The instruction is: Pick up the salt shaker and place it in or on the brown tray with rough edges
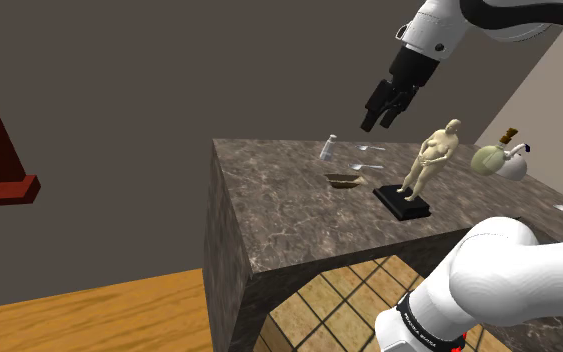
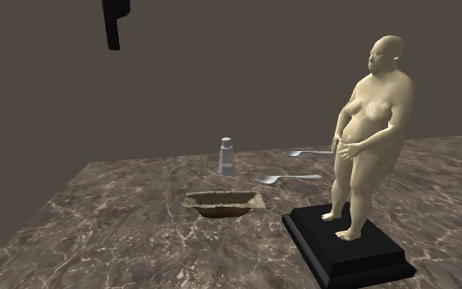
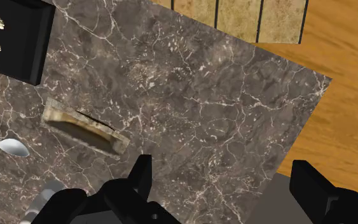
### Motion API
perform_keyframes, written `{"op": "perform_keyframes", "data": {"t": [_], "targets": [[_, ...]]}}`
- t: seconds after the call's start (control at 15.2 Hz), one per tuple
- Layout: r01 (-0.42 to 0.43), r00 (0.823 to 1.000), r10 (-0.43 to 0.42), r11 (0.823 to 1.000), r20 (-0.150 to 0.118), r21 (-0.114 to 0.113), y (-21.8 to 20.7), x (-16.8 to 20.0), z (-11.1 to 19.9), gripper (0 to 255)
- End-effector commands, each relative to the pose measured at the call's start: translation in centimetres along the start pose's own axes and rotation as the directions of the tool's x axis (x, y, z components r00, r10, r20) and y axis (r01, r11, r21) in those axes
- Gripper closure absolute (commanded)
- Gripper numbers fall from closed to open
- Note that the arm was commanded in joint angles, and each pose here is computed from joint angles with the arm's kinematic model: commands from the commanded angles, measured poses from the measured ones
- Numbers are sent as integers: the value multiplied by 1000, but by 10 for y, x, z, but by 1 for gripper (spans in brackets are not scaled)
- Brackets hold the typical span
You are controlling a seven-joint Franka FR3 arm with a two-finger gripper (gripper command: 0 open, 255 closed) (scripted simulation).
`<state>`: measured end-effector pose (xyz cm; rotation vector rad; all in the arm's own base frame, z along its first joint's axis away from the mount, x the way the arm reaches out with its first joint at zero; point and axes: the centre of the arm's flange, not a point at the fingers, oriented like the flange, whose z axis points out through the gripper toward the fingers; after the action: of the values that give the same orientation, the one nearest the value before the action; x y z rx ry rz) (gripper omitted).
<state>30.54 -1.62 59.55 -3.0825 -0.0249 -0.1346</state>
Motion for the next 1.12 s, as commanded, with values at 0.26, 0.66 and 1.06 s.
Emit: {"op": "perform_keyframes", "data": {"t": [0.26, 0.66, 1.06], "targets": [[13, 1000, -13, 1000, -3, 6, 41, 25, 22, 0], [34, 999, -33, 999, -9, 16, 103, 64, 55, 0], [54, 998, -53, 998, -14, 25, 163, 105, 89, 0]]}}
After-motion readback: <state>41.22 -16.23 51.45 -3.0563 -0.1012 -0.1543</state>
